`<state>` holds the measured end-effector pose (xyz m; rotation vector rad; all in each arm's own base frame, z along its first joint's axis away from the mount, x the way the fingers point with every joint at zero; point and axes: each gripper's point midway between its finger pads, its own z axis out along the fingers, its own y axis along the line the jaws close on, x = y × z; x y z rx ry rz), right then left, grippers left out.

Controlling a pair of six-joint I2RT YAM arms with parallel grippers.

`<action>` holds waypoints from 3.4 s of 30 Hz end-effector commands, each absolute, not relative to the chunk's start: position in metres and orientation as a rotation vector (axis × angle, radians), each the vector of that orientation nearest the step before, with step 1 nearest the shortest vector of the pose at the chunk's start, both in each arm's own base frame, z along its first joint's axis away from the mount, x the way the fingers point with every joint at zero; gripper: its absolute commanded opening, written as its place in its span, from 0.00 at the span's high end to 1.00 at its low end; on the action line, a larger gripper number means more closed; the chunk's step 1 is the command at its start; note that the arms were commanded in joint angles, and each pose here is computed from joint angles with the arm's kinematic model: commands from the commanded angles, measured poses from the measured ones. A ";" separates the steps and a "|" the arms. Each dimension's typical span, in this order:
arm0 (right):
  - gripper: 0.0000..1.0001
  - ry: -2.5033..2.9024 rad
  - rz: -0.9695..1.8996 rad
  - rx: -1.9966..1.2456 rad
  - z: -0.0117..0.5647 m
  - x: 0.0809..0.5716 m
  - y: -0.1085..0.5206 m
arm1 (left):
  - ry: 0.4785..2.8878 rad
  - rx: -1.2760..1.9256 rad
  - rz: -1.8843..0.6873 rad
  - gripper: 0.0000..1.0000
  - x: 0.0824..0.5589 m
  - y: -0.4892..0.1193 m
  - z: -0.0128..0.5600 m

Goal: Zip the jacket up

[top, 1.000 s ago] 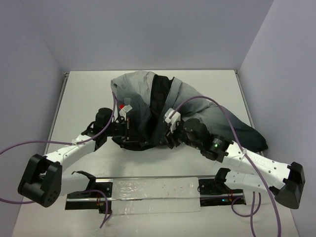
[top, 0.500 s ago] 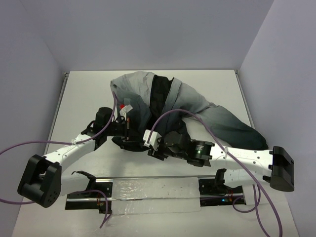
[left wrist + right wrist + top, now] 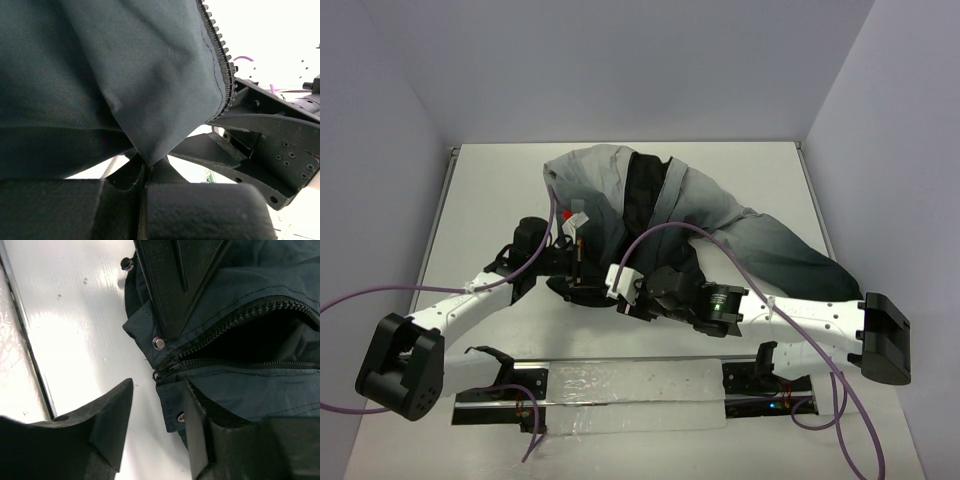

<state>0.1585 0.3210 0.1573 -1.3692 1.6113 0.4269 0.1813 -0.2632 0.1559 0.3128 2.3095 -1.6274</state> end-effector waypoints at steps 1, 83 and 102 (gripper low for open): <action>0.51 1.536 0.429 -1.289 0.190 0.169 0.336 | 2.239 0.385 -1.665 1.00 0.181 -0.266 0.179; 1.00 1.476 0.351 -1.135 0.203 0.195 0.337 | 2.322 0.313 -1.435 0.01 0.205 -0.237 0.186; 1.00 1.504 0.599 -1.222 0.191 0.170 0.384 | 2.160 -0.312 -0.815 0.18 0.268 -0.108 0.228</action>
